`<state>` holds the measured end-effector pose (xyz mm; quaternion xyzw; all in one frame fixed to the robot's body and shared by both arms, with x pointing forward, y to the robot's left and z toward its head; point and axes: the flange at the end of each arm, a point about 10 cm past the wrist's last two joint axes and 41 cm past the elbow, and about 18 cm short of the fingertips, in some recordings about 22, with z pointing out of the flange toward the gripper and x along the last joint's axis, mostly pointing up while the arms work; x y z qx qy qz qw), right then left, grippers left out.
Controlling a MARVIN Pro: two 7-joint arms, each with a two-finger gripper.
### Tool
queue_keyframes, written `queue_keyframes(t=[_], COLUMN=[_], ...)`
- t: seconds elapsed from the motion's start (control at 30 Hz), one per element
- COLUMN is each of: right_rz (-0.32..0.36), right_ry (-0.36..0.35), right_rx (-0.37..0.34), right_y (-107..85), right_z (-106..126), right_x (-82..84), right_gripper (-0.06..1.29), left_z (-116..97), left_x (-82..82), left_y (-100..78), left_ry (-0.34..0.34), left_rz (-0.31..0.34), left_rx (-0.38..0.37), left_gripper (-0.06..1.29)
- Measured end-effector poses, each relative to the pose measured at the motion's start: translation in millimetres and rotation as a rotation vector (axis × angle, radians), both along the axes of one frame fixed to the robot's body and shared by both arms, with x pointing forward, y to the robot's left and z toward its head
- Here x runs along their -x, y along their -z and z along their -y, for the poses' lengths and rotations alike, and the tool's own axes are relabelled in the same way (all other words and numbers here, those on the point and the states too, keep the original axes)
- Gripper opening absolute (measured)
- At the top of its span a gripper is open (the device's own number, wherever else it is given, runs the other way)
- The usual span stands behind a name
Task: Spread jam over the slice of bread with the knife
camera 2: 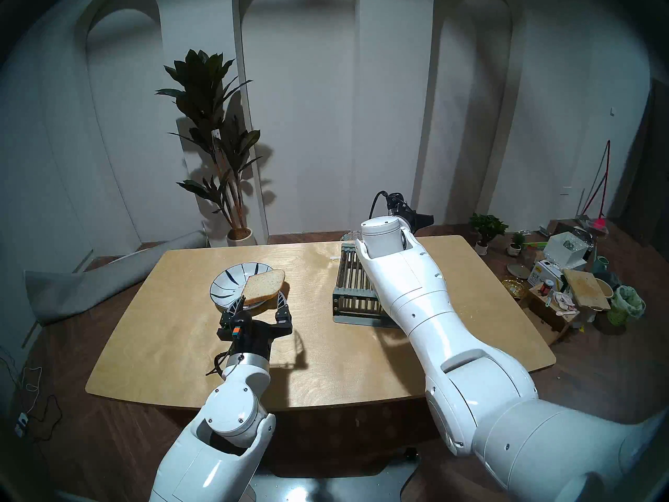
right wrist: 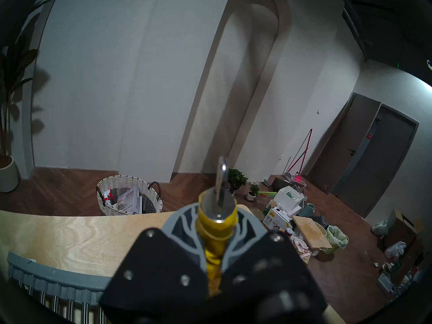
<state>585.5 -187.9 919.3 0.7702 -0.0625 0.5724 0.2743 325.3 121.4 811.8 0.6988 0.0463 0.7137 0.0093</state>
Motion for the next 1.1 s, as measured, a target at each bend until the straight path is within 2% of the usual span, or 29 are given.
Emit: queue_keyframes(t=[0.57, 0.93, 1.1], right_rz=[-0.002, -0.018, -0.013], right_ry=[-0.007, -0.013, -0.019], right_rx=[0.065, 0.15, 0.164], right_y=[1.9, -3.1, -5.3], right_z=[-9, -16, -18], right_x=[1.2, -0.4, -1.3], right_gripper=[0.04, 0.04, 0.04], left_z=[-4, -8, -11], left_x=[-0.3, -0.4, -0.4], left_y=[-2.6, -2.4, -1.9], left_ry=[-0.01, -0.018, -0.023], left_rz=[0.012, 0.015, 0.015], left_rx=[0.002, 0.01, 0.016], left_gripper=[1.23, 1.23, 1.23])
